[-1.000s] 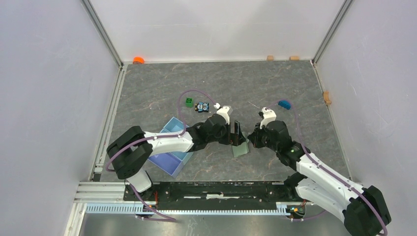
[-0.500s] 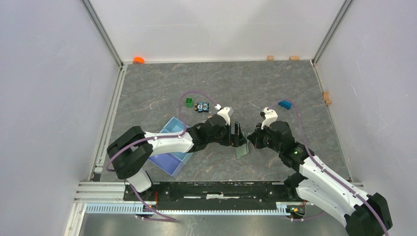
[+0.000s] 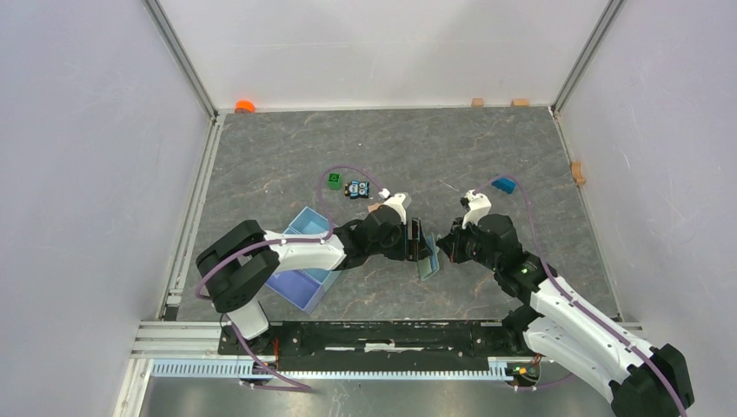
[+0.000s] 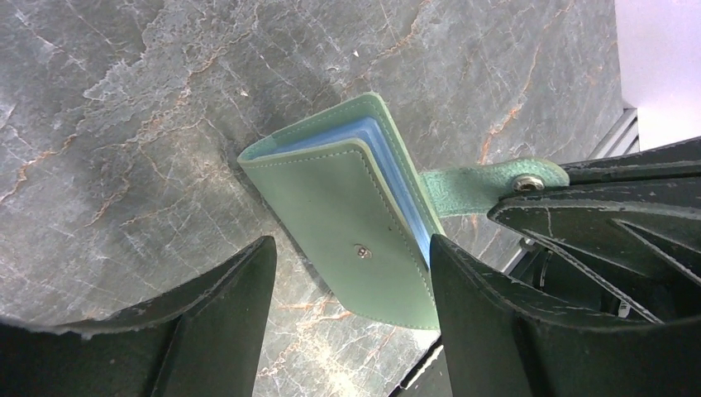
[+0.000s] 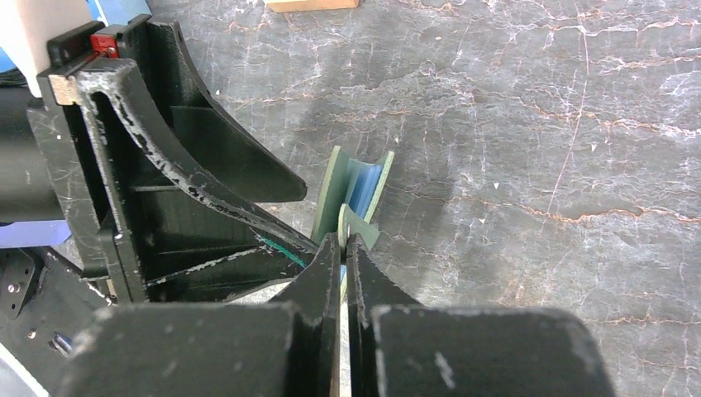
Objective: Put the credit cards into the card holder
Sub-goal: Open the card holder at the center of the board.
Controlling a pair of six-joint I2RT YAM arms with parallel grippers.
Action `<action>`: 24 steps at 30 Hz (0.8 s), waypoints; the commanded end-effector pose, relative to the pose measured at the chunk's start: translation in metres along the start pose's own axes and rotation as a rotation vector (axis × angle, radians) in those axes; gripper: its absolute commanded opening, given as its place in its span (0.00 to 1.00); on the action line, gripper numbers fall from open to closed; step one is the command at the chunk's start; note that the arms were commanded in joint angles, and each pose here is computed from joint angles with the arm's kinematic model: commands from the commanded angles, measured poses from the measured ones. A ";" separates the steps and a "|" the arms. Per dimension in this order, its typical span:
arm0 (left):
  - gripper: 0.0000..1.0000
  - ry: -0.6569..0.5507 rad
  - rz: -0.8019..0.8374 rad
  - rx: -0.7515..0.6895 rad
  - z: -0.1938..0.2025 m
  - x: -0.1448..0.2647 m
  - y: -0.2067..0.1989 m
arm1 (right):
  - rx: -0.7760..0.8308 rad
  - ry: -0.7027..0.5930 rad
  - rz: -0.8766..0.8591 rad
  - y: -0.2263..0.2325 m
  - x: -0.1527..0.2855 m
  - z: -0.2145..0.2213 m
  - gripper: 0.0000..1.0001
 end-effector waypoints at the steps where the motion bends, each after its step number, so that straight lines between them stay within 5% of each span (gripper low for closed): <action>1: 0.74 -0.027 -0.005 0.027 -0.002 -0.006 -0.001 | 0.017 -0.067 -0.030 0.006 0.004 -0.022 0.00; 10: 0.74 -0.012 -0.020 0.035 0.002 -0.012 0.004 | 0.020 -0.059 -0.033 0.006 0.004 -0.018 0.00; 24: 0.59 -0.018 -0.142 -0.025 0.009 0.007 0.033 | 0.021 -0.016 0.154 -0.019 0.008 -0.008 0.00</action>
Point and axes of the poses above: each gripper's point midway between its finger pads, its own x axis back along the fingers, its own y axis along the line the jaws close on, z = x × y, the point moved 5 cm from there along x, back along the fingers, and after that the axes turned 12 degrees about x, right-handed, at the moved point
